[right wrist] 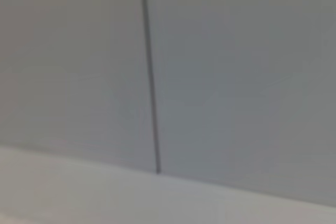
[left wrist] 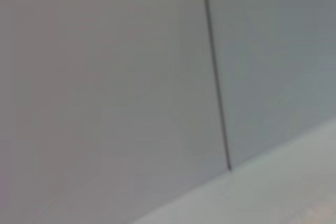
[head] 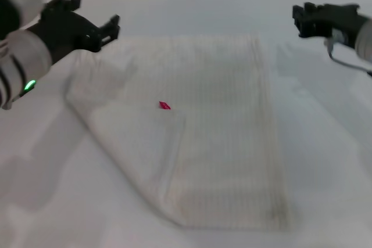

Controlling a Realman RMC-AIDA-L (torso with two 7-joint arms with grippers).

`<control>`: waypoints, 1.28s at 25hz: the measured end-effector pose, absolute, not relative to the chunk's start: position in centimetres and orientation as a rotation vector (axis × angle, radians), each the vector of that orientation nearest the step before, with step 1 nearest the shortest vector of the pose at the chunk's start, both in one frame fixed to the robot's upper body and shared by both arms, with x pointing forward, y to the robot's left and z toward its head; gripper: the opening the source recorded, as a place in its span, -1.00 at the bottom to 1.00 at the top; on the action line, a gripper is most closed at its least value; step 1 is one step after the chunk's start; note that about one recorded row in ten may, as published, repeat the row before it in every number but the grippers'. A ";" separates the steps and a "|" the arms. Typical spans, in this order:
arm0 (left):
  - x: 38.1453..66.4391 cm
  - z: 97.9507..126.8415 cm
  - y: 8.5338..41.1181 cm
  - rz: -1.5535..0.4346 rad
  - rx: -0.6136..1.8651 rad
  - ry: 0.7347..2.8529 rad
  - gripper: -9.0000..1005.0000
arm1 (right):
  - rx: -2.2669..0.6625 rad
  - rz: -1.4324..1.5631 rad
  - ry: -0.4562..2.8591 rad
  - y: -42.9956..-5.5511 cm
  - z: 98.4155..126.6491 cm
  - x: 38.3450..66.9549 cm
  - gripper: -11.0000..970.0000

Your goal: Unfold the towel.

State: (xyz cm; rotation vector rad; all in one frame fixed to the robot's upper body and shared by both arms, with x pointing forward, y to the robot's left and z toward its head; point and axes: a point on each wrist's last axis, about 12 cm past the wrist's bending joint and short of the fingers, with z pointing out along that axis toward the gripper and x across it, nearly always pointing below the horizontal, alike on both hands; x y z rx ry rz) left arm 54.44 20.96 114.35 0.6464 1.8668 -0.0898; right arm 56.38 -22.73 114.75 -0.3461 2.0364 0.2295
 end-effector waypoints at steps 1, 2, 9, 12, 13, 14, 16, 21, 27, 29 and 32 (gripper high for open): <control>54.5 114.5 20.8 -0.086 0.652 1.869 0.56 | -0.346 0.229 2.036 -22.7 114.8 56.4 -0.58; 54.5 115.2 20.1 -0.069 0.682 1.885 0.56 | -0.367 0.241 2.071 -22.6 115.4 57.1 -0.62; 54.3 117.8 17.9 -0.124 0.862 2.004 0.56 | -0.430 0.295 2.321 -21.9 116.8 61.2 -0.86; 54.3 118.3 17.4 -0.199 0.920 2.026 0.57 | -0.437 0.301 2.397 -21.6 116.9 62.6 -0.97; 54.3 118.2 17.4 -0.202 0.933 2.035 0.56 | -0.443 0.300 2.425 -21.5 116.8 63.0 -0.97; 54.4 118.1 17.4 -0.202 0.952 2.049 0.56 | -0.456 0.299 2.452 -21.2 116.8 63.5 -0.97; 54.5 117.7 17.3 -0.200 0.979 2.065 0.56 | -0.482 0.300 2.501 -20.6 116.8 64.2 -0.98; 54.3 115.8 16.1 -0.216 1.034 2.078 0.54 | -0.544 0.287 2.566 -18.9 116.4 65.4 -0.98; 54.4 113.7 15.0 -0.230 1.078 2.097 0.53 | -0.606 0.225 2.628 -16.9 114.3 65.9 -0.98; 54.4 113.4 14.7 -0.235 1.088 2.099 0.52 | -0.621 0.214 2.641 -16.5 113.7 65.9 -0.98; 54.2 113.1 14.0 -0.242 1.111 2.087 0.51 | -0.626 0.202 2.656 -16.4 112.9 65.8 -0.98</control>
